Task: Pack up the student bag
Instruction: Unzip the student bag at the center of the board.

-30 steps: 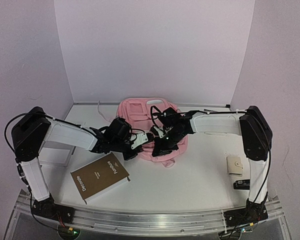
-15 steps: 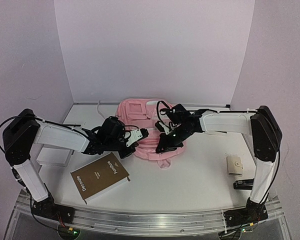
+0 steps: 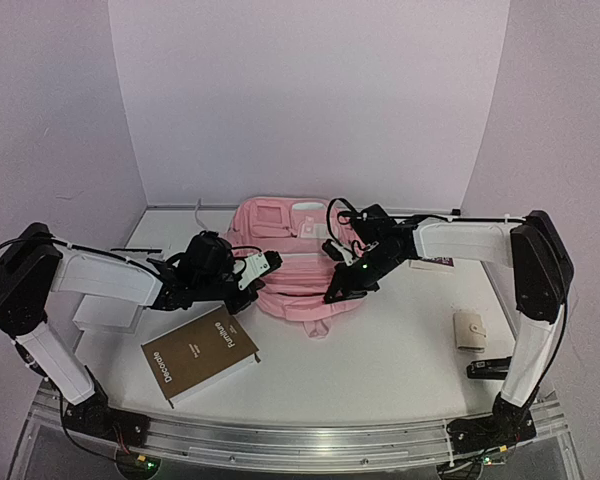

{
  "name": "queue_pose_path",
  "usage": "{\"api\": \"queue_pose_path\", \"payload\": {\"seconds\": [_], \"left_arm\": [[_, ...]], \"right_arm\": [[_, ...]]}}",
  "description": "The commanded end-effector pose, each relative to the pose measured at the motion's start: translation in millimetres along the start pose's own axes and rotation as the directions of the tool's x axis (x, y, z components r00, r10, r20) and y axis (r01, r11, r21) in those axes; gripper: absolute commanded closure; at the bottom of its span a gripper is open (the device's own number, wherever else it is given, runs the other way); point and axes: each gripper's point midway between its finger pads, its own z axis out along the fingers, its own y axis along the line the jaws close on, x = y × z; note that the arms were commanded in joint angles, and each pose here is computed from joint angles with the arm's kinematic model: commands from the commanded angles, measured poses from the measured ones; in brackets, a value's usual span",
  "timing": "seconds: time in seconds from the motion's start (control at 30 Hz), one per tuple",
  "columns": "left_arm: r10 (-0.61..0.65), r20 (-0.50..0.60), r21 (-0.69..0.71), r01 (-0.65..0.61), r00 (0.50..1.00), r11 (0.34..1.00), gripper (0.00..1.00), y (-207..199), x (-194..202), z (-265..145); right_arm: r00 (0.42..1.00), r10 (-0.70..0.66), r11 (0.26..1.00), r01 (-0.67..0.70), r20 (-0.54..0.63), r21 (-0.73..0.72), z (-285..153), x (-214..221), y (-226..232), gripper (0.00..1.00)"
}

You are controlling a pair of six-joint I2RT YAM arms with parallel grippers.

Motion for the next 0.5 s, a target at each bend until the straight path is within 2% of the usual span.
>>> {"api": "queue_pose_path", "payload": {"seconds": [0.0, 0.03, 0.1, 0.2, 0.33, 0.47], "left_arm": [[-0.062, -0.039, -0.104, 0.058, 0.997, 0.993, 0.93, 36.5, 12.9, -21.0], [-0.068, -0.016, -0.081, 0.066, 0.998, 0.995, 0.89, 32.9, 5.9, -22.3], [-0.064, 0.036, -0.032, 0.066, 0.997, 0.997, 0.73, 22.3, -12.4, -26.1], [-0.005, 0.081, 0.01, 0.004, 0.997, 1.0, 0.57, -1.8, -36.4, -27.8], [0.056, 0.088, 0.067, -0.062, 0.995, 0.996, 0.47, -34.5, -55.6, -23.5], [0.073, 0.1, 0.103, -0.083, 0.992, 0.991, 0.45, -50.0, -63.3, -16.4]], "right_arm": [[0.994, 0.061, 0.996, -0.066, -0.093, -0.054, -11.4, 17.8, -4.5, 1.0], [0.992, 0.066, 0.994, -0.075, -0.106, -0.082, -7.3, 17.1, 0.5, 1.0], [0.989, 0.063, 0.988, -0.08, -0.131, -0.133, 0.6, 17.5, 12.8, 1.0], [0.989, 0.038, 0.981, -0.065, -0.145, -0.185, 6.2, 15.4, 31.0, 1.0], [0.989, 0.018, 0.971, -0.052, -0.146, -0.234, 8.2, 9.5, 50.2, 1.0], [0.99, -0.002, 0.96, -0.037, -0.142, -0.277, 5.6, 5.4, 65.8, 1.0]]}}
